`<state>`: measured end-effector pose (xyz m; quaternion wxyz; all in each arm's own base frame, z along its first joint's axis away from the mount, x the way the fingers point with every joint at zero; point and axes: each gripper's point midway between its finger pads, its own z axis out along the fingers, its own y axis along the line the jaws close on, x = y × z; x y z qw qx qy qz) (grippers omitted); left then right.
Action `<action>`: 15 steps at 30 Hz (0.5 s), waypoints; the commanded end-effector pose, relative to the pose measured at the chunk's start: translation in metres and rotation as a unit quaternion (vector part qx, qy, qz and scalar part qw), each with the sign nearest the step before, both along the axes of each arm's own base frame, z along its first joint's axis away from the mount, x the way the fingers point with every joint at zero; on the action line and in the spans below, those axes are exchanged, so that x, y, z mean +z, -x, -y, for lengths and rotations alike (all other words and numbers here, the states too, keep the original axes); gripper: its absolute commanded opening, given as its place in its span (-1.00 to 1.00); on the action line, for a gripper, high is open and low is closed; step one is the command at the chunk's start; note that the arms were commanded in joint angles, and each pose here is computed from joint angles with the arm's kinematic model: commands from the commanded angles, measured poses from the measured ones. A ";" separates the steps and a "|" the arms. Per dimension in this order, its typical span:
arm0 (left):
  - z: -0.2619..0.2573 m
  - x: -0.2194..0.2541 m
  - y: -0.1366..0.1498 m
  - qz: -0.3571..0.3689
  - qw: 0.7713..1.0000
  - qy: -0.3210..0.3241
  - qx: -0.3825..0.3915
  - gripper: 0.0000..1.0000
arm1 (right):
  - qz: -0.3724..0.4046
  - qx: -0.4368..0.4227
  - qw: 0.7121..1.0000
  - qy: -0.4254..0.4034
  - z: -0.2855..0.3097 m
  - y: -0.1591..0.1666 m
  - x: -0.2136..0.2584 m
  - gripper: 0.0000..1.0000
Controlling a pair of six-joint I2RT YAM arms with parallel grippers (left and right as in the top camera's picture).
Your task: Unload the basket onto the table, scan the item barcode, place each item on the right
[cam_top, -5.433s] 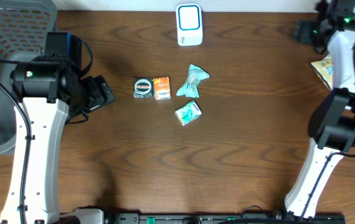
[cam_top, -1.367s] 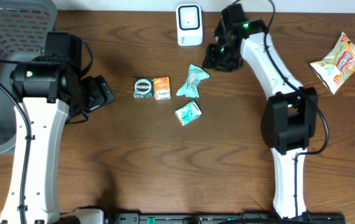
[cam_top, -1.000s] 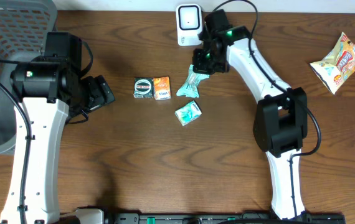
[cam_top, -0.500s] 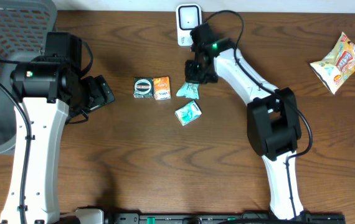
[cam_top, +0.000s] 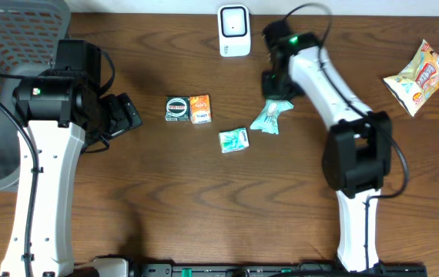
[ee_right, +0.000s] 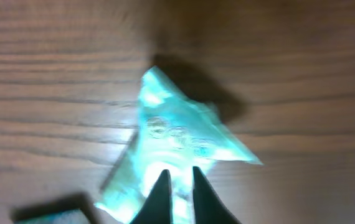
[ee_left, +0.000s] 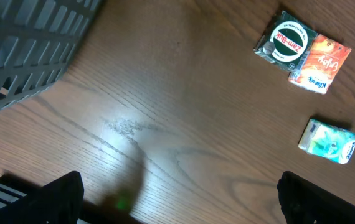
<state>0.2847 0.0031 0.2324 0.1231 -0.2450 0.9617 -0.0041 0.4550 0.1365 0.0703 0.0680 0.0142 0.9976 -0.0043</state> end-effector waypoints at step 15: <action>-0.001 -0.002 0.001 -0.005 1.000 -0.002 0.005 0.95 | -0.048 0.027 0.998 -0.007 -0.022 0.049 0.001 -0.97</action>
